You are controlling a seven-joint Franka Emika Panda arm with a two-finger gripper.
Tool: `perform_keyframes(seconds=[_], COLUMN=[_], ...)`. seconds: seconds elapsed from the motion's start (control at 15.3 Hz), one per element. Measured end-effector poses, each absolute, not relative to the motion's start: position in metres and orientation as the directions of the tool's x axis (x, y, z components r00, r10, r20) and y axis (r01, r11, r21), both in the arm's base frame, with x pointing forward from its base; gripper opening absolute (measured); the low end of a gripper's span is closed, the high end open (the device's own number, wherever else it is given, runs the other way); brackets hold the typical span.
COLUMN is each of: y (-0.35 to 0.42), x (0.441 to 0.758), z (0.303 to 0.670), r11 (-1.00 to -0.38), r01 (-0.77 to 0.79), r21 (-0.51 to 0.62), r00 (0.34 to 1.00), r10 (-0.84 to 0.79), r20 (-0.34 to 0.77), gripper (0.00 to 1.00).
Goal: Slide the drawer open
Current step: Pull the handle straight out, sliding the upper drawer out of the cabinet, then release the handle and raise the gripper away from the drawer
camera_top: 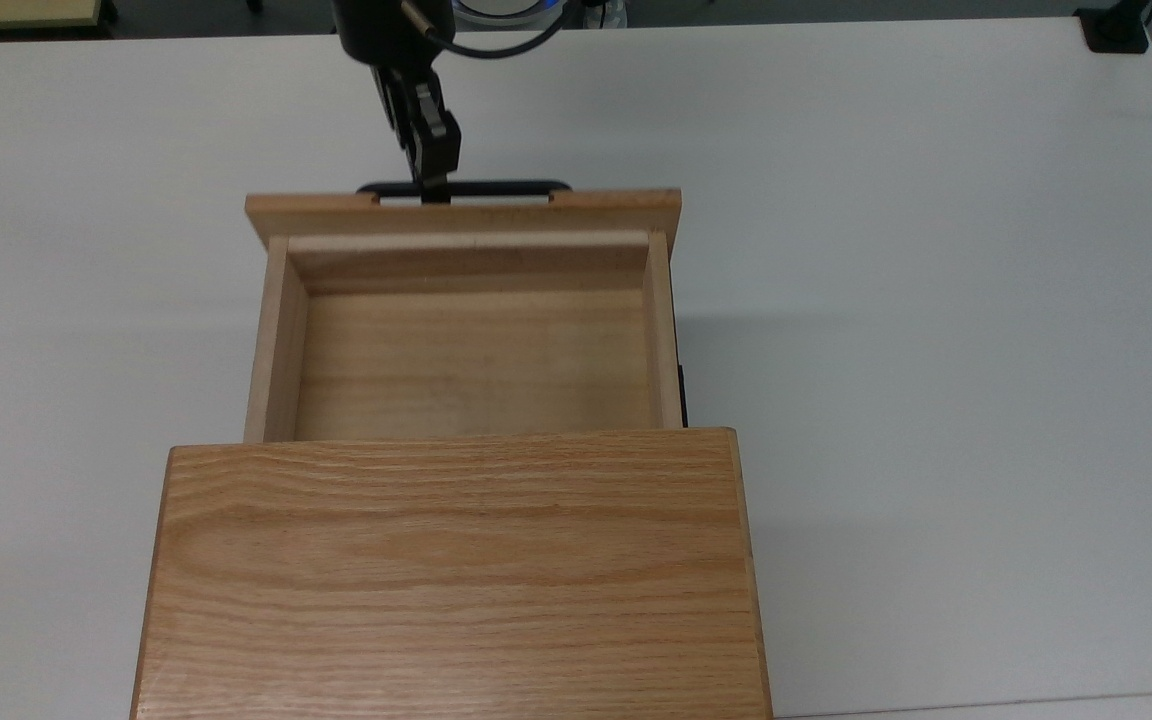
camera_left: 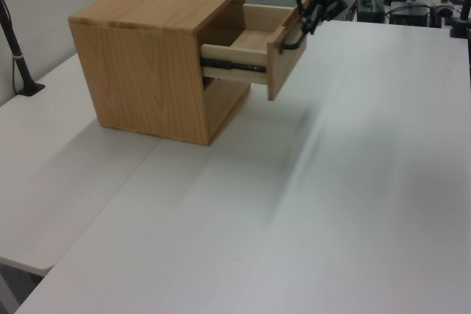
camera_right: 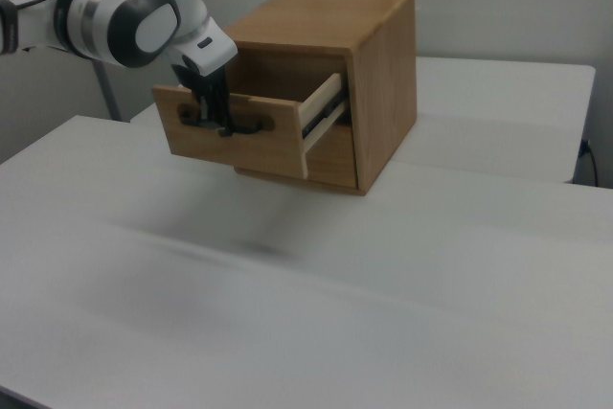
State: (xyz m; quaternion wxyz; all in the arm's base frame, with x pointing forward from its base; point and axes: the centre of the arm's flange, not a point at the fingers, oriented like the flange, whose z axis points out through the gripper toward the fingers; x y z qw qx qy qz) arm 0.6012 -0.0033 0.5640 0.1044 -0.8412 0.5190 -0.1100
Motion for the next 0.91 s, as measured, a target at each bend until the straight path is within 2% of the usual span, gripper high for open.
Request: perform_keyframes(seconds=[0.39,0.52,0.72,0.85,0.91], y=[0.007,0.02,0.031,0.03,0.029], x=[0.574,0.568,0.559,0.552,0.547], z=[0.567,0.57,0.58,0.595,0.605], r11=[-0.484,-0.533,-0.56,-0.587,-0.621], r01=[-0.861,-0.835,-0.819,-0.802,-0.777], r21=[-0.159,-0.138,-0.123,-0.11,-0.102], r00=[0.487,0.537,0.563,0.588,0.621], r10=[-0.873,-0.844,-0.827,-0.808,-0.783], r20=[0.02,0.015,0.015,0.031,0.038], gripper=[0.19,0.23,0.46,0.67,0.78])
